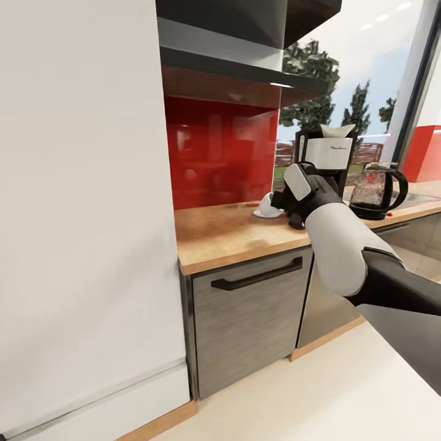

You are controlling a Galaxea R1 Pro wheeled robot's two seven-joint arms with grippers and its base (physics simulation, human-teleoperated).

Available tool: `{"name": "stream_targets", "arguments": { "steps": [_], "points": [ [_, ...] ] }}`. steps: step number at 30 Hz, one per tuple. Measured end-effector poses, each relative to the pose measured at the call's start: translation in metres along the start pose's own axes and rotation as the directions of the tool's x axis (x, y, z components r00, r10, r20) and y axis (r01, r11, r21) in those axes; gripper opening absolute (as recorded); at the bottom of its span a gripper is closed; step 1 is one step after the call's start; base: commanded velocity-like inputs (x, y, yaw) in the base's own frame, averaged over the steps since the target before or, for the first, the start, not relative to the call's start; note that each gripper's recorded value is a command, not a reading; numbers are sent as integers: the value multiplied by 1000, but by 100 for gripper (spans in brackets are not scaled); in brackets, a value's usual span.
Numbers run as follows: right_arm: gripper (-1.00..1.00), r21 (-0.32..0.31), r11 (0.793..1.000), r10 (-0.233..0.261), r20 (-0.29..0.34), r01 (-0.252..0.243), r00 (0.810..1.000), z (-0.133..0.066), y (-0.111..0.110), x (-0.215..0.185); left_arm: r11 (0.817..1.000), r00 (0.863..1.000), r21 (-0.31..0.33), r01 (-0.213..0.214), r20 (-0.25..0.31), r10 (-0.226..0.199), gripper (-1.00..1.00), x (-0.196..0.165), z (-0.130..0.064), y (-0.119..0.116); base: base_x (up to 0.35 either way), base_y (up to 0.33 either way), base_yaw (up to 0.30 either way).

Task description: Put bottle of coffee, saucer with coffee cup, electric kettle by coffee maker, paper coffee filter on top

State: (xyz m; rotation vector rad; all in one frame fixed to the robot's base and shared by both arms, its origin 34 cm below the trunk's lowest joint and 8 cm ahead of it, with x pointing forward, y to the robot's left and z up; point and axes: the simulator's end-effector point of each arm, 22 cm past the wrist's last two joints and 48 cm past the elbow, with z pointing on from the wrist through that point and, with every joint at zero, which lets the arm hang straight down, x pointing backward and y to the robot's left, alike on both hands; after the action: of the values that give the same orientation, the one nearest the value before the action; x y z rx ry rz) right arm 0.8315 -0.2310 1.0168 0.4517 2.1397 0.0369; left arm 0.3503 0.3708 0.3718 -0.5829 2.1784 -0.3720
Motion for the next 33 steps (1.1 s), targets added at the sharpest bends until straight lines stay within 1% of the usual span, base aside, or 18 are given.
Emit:
{"name": "stream_targets", "arguments": {
  "steps": [6, 12, 17, 23, 33],
  "points": [
    [-100, -3, 1000, 0, -2, 0, 1000, 0, 2, 1, 1000, 1000, -6, 3, -9, -3, 100, 4, -1, 2, 180, -5, 0],
    [-100, -5, 1000, 0, -3, 0, 1000, 0, 2, 2, 1000, 1000, -7, 4, -10, -4, 100, 5, -2, 3, 26, 0, 13],
    [-100, -4, 1000, -1, -3, 0, 1000, 0, 3, 2, 1000, 1000, -8, 4, -11, -4, 100, 5, -2, 3, 3, 0, 134],
    [-100, -4, 1000, 0, -4, 0, 1000, 1, 2, 2, 1000, 1000, -5, 12, -13, -12, 100, 9, -1, 0, 11, -4, 50],
    [-100, -7, 1000, 4, -3, -4, 1000, 1, 2, 2, 1000, 1000, -4, 17, -15, -17, 100, 11, -1, -2, 122, -83, 5]
  ]
}}
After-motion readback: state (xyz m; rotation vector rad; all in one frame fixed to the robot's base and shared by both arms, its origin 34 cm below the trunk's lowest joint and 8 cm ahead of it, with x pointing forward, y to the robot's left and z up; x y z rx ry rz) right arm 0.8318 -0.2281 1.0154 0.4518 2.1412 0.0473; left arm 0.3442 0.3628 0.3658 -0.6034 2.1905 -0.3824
